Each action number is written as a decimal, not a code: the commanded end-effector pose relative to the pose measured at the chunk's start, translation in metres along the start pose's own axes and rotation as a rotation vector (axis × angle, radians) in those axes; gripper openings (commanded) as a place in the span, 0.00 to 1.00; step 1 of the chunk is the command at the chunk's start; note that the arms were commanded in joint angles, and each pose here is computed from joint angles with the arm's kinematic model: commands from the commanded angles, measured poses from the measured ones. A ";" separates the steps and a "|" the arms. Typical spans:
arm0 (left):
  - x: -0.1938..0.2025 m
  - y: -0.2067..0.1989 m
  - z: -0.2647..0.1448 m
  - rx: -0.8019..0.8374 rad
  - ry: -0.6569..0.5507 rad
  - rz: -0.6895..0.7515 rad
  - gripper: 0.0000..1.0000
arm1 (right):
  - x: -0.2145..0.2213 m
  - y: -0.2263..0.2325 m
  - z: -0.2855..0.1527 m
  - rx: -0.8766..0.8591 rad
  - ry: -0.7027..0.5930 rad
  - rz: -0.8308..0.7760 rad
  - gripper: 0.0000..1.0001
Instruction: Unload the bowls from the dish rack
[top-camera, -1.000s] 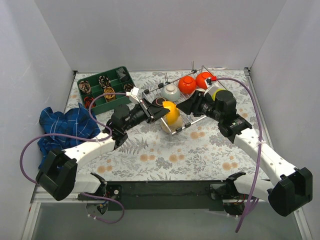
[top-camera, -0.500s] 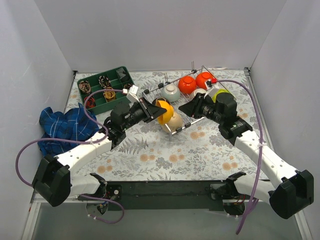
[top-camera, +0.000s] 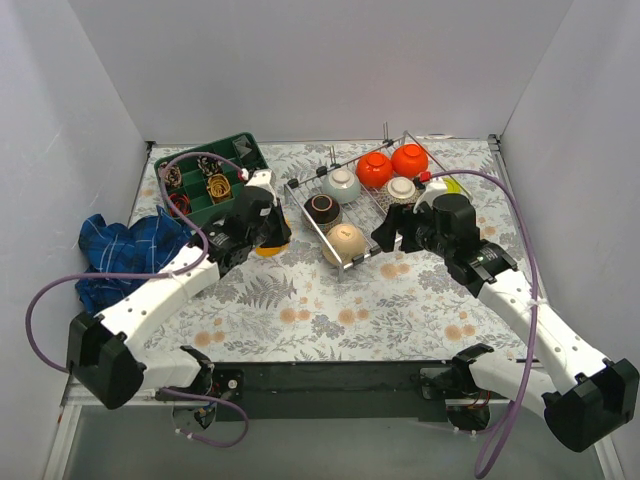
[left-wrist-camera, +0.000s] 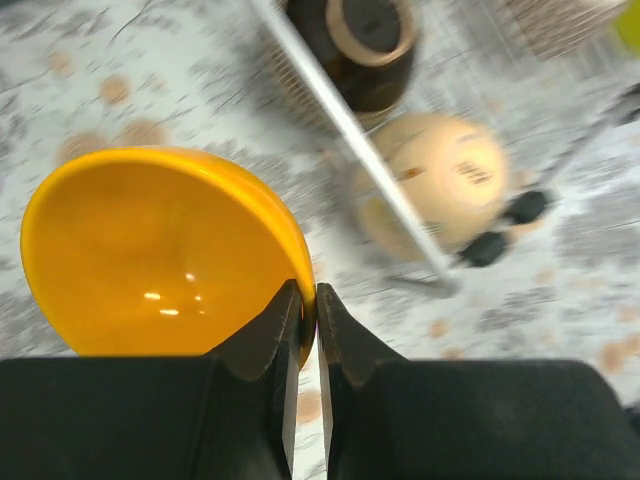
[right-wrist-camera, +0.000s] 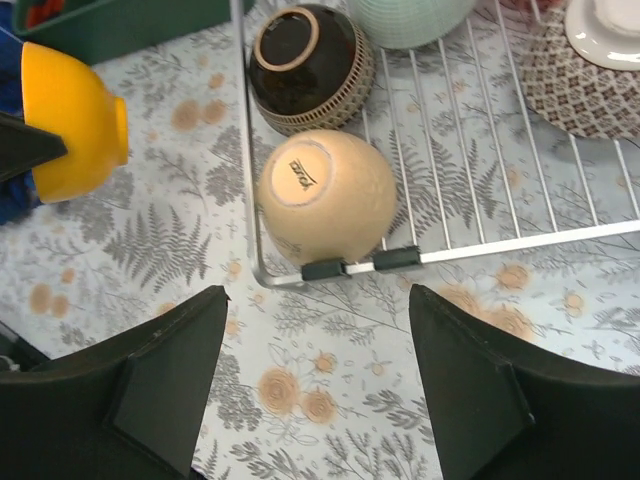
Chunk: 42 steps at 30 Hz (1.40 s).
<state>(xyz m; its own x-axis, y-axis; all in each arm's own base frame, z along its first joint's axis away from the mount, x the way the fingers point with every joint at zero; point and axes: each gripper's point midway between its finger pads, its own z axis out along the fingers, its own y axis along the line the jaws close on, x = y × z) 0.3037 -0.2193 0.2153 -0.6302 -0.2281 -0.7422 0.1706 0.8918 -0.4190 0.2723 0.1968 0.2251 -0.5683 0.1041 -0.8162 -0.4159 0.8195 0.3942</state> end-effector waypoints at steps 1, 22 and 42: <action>0.038 0.073 0.000 -0.307 0.209 0.246 0.00 | -0.012 -0.013 -0.012 0.087 -0.005 -0.103 0.83; 0.061 0.141 0.055 -0.506 0.476 0.463 0.20 | 0.013 -0.038 -0.016 0.176 0.107 -0.195 0.88; -0.003 0.069 -0.038 -0.238 0.073 0.128 0.98 | -0.041 -0.083 0.039 0.374 0.220 -0.630 0.98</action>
<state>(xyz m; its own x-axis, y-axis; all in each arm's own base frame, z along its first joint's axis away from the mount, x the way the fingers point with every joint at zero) 0.3102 -0.1404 0.1865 -0.7281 0.0618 -0.6827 0.1020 0.9946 -0.0188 0.3291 0.1535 0.1923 -0.5359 -0.3877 -0.7500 -0.4450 0.8846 -0.1394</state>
